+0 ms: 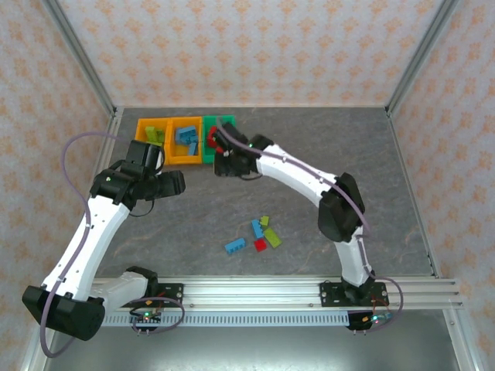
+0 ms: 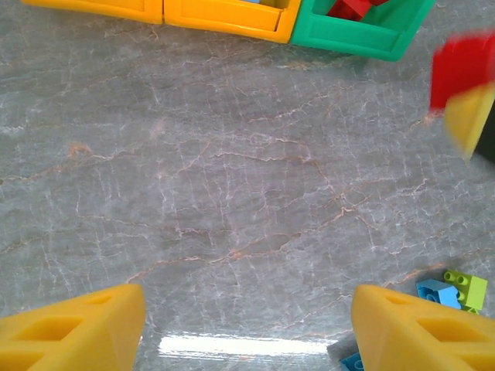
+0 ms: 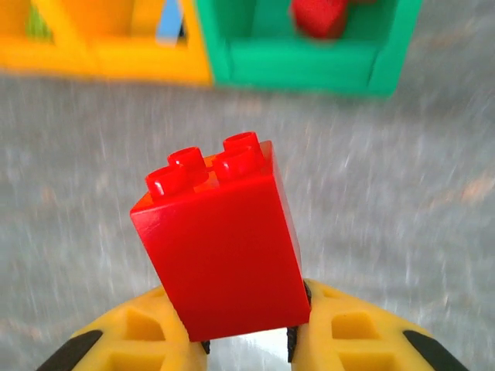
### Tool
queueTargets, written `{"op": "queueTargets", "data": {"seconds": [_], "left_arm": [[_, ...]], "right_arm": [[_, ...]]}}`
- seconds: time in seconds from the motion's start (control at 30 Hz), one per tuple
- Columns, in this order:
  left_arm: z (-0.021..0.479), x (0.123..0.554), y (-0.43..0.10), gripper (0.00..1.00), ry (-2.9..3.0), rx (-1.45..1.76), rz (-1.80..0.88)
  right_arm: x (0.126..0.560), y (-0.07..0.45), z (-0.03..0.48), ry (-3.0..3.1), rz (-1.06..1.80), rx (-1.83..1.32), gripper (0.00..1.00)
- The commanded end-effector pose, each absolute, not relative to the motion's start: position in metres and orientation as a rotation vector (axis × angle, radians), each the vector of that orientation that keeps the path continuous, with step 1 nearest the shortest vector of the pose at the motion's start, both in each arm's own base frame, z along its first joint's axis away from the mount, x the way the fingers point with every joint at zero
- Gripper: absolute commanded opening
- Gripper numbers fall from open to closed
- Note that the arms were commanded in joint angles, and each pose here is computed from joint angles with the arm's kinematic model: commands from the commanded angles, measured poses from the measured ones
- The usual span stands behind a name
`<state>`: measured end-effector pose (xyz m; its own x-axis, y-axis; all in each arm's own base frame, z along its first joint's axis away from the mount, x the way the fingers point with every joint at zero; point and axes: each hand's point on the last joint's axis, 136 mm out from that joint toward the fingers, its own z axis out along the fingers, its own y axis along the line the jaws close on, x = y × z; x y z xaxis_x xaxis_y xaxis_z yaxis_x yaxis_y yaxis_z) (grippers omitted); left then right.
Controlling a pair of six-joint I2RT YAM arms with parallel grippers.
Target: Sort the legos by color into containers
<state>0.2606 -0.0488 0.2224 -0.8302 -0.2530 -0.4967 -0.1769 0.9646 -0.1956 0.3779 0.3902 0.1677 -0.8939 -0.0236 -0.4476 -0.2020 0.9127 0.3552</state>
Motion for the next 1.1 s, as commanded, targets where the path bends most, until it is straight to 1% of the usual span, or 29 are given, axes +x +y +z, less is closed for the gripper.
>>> {"op": "queueTargets", "data": {"seconds": [0.0, 0.2, 0.23, 0.27, 0.33, 0.37, 0.4, 0.43, 0.57, 0.73, 0.8, 0.87, 1.0, 1.07], "left_arm": [[0.227, 0.262, -0.051, 0.72, 2.554, -0.321, -0.224], [0.232, 0.258, -0.05, 0.72, 2.539, -0.327, -0.225], [0.232, 0.258, -0.05, 0.73, 2.539, -0.328, -0.228], [0.232, 0.257, -0.05, 0.72, 2.539, -0.334, -0.231], [0.231, 0.257, -0.05, 0.73, 2.541, -0.335, -0.236], [0.231, 0.257, -0.051, 0.74, 2.542, -0.334, -0.238], [0.23, 0.256, -0.051, 0.74, 2.546, -0.328, -0.24], [0.229, 0.256, -0.052, 0.75, 2.55, -0.319, -0.244], [0.221, 0.258, -0.063, 0.77, 2.577, -0.27, -0.309], [0.211, 0.257, -0.088, 0.78, 2.623, -0.132, -0.416], [0.204, 0.254, -0.11, 0.79, 2.643, 0.012, -0.476], [0.195, 0.246, -0.132, 0.8, 2.67, 0.186, -0.489], [0.167, 0.219, -0.179, 0.82, 2.684, 0.63, -0.39], [0.151, 0.207, -0.199, 0.83, 2.679, 0.788, -0.358]], "right_arm": [[0.423, 0.399, 0.165, 2.563, 0.551, -0.063, 0.25], [0.477, 0.421, 0.153, 2.52, 0.57, -0.051, 0.27], [0.484, 0.424, 0.154, 2.506, 0.592, -0.041, 0.3], [0.489, 0.427, 0.154, 2.493, 0.621, -0.032, 0.35], [0.497, 0.429, 0.162, 2.466, 0.679, -0.008, 0.53], [0.499, 0.429, 0.17, 2.452, 0.709, 0.001, 0.59], [0.499, 0.428, 0.179, 2.442, 0.732, 0.004, 0.62], [0.499, 0.426, 0.189, 2.431, 0.745, 0.005, 0.64], [0.48, 0.413, 0.235, 2.406, 0.759, -0.048, 0.65], [0.44, 0.373, 0.269, 2.43, 0.722, -0.001, 0.66], [0.425, 0.35, 0.272, 2.4, 0.699, 0.067, 0.67], [0.408, 0.32, 0.279, 2.355, 0.659, 0.134, 0.71], [0.378, 0.263, 0.272, 2.341, 0.499, 0.21, 0.8], [0.364, 0.238, 0.264, 2.358, 0.408, 0.243, 0.85]]}}
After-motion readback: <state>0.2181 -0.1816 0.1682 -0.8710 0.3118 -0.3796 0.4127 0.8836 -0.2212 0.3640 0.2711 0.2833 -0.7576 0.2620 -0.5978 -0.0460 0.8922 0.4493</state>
